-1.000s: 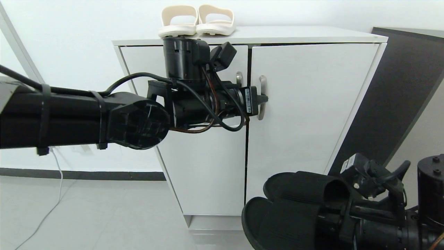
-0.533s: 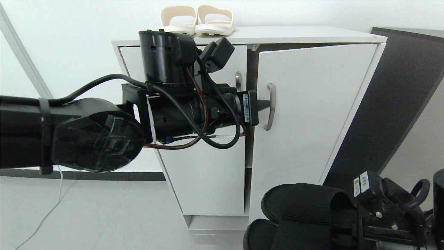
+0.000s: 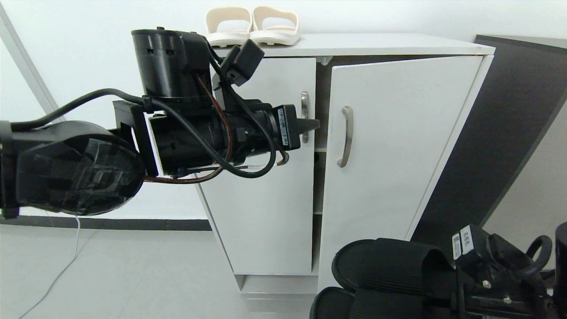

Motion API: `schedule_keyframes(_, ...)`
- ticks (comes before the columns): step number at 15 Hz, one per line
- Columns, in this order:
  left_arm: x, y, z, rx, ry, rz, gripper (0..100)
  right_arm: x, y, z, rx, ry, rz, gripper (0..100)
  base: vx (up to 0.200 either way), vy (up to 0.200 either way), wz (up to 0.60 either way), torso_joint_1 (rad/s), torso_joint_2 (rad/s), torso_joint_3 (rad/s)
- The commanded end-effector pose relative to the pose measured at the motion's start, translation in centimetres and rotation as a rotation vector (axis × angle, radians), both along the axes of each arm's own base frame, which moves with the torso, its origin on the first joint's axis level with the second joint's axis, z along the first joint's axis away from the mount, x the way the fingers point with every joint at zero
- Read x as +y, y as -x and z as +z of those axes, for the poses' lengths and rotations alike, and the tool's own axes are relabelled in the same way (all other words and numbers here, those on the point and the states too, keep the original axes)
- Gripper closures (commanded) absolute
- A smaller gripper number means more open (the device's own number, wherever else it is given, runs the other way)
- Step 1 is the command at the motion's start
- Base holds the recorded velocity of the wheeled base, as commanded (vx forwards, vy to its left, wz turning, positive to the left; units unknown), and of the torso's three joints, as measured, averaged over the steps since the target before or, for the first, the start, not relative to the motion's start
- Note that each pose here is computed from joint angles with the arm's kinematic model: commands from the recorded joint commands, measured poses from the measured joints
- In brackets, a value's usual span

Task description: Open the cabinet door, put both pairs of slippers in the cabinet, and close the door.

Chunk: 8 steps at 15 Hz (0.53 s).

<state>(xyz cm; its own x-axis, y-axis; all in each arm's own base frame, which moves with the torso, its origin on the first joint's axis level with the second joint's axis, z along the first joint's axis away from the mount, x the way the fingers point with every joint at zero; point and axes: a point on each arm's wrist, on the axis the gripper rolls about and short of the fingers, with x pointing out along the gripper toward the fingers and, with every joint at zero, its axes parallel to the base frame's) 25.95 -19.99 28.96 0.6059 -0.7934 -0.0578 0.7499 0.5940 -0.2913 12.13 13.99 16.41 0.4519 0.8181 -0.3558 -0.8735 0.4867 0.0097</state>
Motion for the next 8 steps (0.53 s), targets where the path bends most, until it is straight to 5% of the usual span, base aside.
schedule_keyframes(1, -0.2, -1.4, 0.0, 0.003, 0.007, 0.018, 100, 0.0, 0.0, 0.0, 0.000, 0.000, 0.002, 100, 0.000, 0.000, 0.00, 0.000, 0.00, 0.000)
schedule_keyframes(8, -2.3, -4.2, -0.2, -0.008, 0.024, 0.017, 100, 0.0, 0.0, -0.2, 0.004, 0.006, 0.002, 100, 0.000, 0.000, 0.00, 0.000, 0.00, 0.000)
